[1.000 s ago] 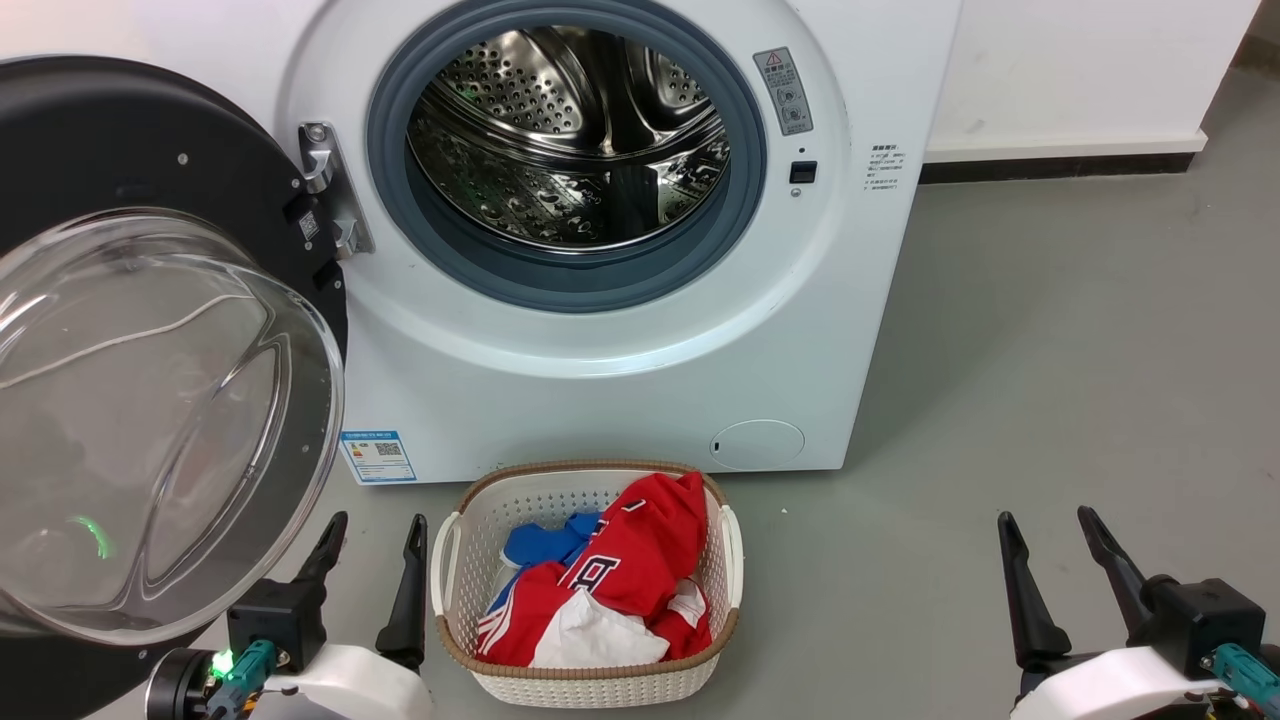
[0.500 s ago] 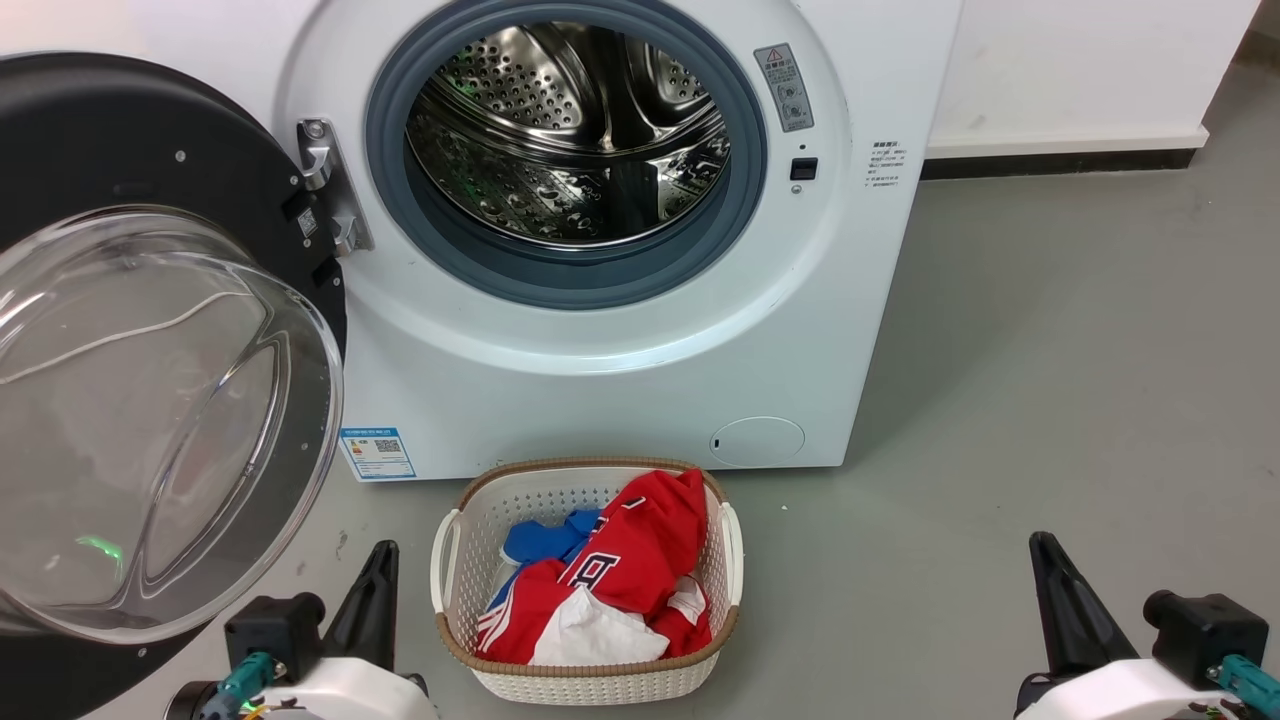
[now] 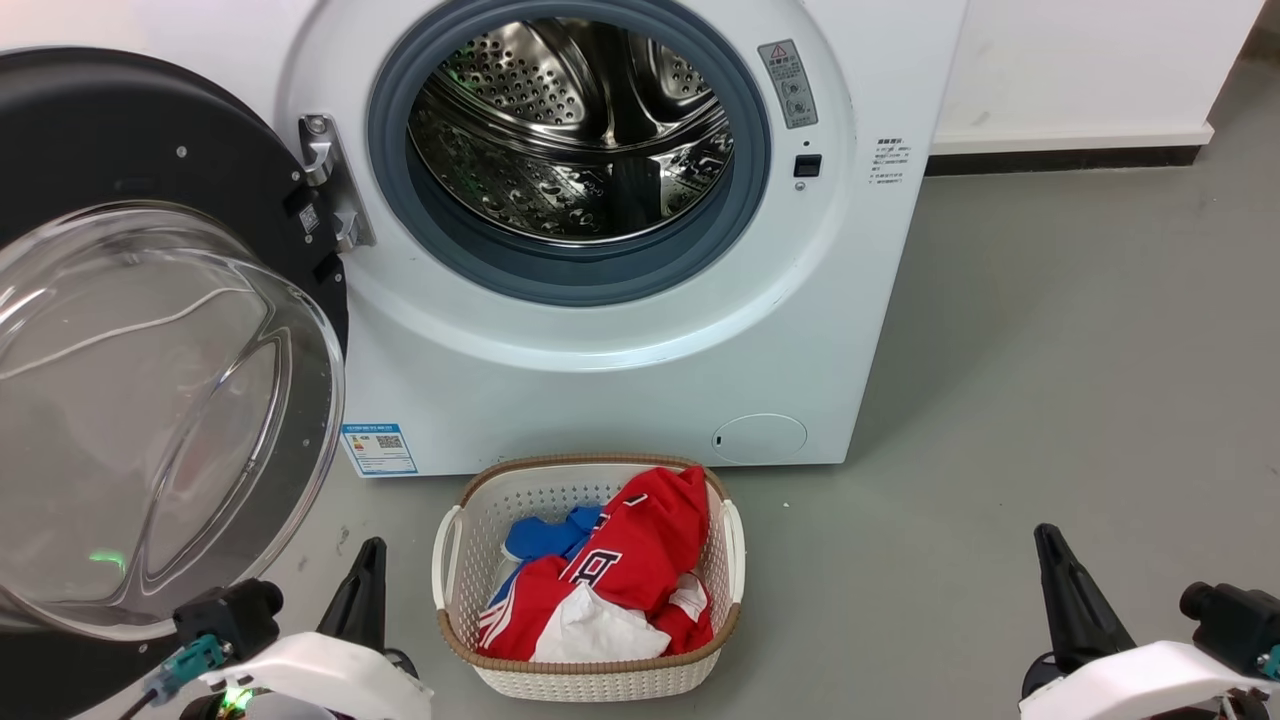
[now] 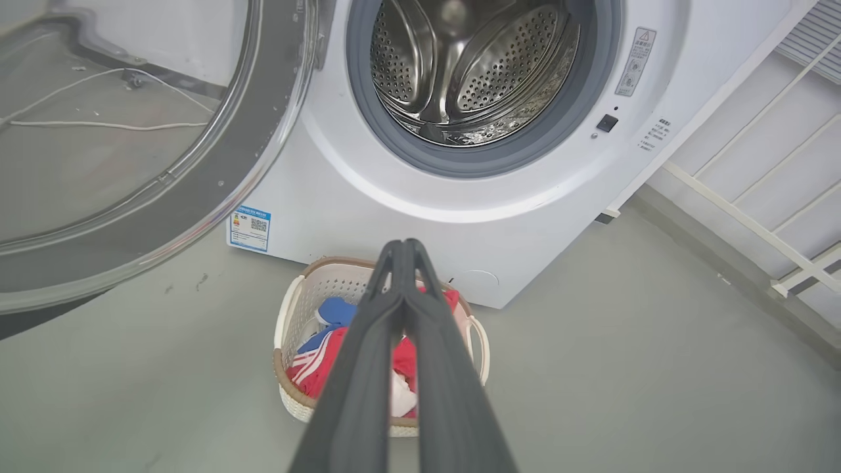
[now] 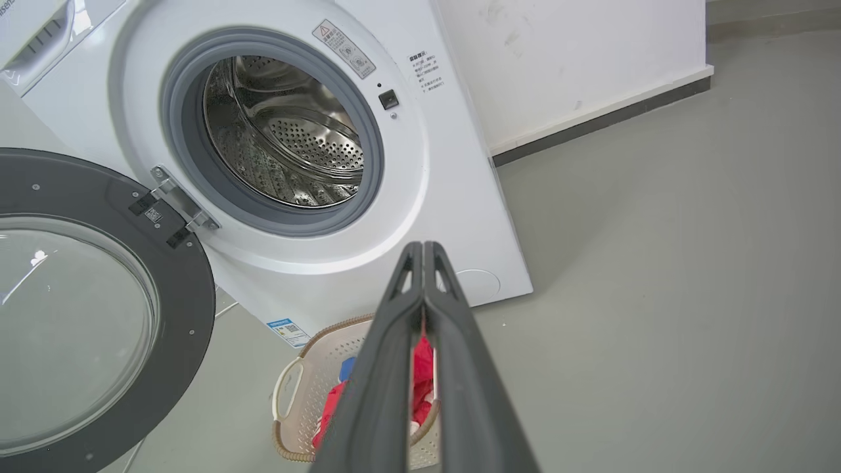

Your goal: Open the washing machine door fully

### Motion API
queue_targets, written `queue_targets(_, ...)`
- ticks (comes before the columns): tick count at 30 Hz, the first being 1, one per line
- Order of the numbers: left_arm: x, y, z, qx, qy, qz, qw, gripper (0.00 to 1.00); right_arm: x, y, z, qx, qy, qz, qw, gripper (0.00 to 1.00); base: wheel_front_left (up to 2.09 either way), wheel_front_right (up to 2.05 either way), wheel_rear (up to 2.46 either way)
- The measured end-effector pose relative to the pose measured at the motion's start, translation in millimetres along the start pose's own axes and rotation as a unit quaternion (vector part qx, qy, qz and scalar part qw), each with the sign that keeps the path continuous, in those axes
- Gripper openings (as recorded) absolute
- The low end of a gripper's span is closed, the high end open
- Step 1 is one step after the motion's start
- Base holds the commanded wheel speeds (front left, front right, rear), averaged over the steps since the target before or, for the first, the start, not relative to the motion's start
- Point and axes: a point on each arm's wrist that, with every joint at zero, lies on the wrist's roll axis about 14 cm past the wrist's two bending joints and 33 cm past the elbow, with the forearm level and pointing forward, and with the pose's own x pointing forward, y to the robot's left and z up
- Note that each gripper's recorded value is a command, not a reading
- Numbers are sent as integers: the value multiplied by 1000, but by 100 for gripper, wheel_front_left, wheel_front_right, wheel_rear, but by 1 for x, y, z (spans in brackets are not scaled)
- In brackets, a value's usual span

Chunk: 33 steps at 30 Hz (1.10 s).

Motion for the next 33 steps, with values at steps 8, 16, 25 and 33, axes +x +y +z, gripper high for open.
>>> queue_targets(8,3,4,0,-67,5,7,998,0,5,-2,0,68,0,-4,998,0,0,0,0)
queue_targets(16,7,6,2,-130,7,10,991,0,10,-3,1,129,-2,-5,992,0,0,0,0)
queue_targets(25,9,8,3,-194,7,12,981,0,15,-4,2,191,-3,-6,982,0,0,0,0)
queue_targets(33,12,9,5,-247,4,11,969,0,19,-4,3,241,-5,-6,971,0,0,0,0)
